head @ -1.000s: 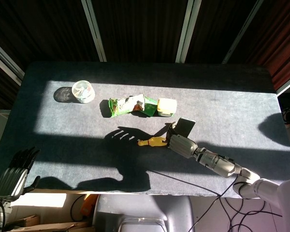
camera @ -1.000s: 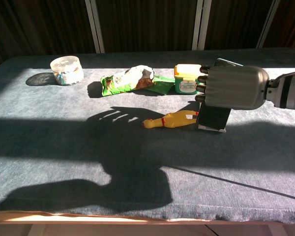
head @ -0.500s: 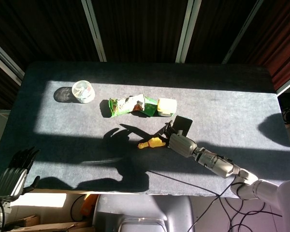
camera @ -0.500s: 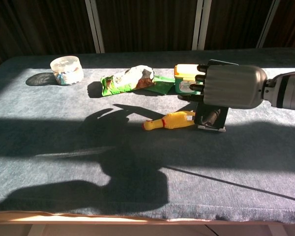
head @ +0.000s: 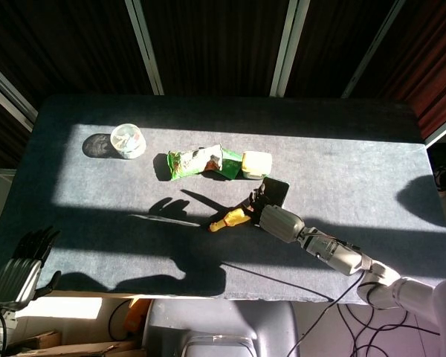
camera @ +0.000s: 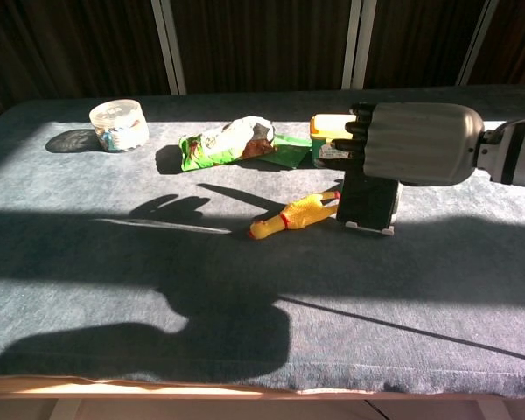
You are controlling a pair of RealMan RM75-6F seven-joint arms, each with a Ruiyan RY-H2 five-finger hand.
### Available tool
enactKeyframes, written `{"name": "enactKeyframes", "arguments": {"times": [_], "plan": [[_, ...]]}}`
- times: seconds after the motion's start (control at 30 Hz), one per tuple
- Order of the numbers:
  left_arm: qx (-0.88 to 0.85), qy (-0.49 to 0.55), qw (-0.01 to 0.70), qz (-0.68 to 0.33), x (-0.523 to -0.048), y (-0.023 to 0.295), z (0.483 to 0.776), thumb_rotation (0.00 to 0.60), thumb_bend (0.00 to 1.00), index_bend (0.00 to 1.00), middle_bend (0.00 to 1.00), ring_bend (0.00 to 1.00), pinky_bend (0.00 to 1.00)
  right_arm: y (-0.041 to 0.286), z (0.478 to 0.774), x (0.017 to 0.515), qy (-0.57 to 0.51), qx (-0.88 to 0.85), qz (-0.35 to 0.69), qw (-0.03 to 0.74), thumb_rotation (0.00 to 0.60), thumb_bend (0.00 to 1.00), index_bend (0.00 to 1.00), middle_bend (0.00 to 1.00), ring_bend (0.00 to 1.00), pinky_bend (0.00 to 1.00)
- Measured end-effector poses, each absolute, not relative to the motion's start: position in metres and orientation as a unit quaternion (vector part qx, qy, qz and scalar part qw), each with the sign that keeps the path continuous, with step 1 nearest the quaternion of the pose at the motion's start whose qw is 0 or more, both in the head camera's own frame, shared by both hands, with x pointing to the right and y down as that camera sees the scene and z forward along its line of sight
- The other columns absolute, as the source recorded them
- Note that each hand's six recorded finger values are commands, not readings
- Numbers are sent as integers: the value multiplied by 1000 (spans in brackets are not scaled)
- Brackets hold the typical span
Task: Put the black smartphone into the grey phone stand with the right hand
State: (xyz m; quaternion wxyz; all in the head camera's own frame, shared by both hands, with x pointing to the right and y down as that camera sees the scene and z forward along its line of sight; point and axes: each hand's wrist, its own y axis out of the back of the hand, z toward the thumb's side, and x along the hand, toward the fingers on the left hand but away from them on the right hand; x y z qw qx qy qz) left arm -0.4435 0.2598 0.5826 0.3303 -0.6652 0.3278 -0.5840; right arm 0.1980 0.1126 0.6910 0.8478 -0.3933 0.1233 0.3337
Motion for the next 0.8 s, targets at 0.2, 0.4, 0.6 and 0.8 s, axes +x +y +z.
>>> {"name": "enactKeyframes", "arguments": {"times": [0.2, 0.4, 0.6, 0.8], "plan": [[-666, 327, 331, -583, -443, 261, 582, 600, 367, 0, 0, 0, 0, 114, 669, 203, 86, -417, 334, 841, 600, 391, 0, 254, 268, 330], [-665, 329, 333, -583, -443, 261, 581, 600, 366, 0, 0, 0, 0, 124, 639, 215, 13, -450, 340, 826, 600, 393, 0, 209, 215, 283], [-665, 328, 334, -582, -441, 261, 581, 600, 366, 0, 0, 0, 0, 145, 605, 244, -99, -496, 372, 779, 600, 392, 0, 184, 173, 239], [-661, 330, 337, -584, -442, 261, 580, 600, 366, 0, 0, 0, 0, 182, 577, 293, -225, -553, 428, 678, 600, 392, 0, 95, 85, 143]]}}
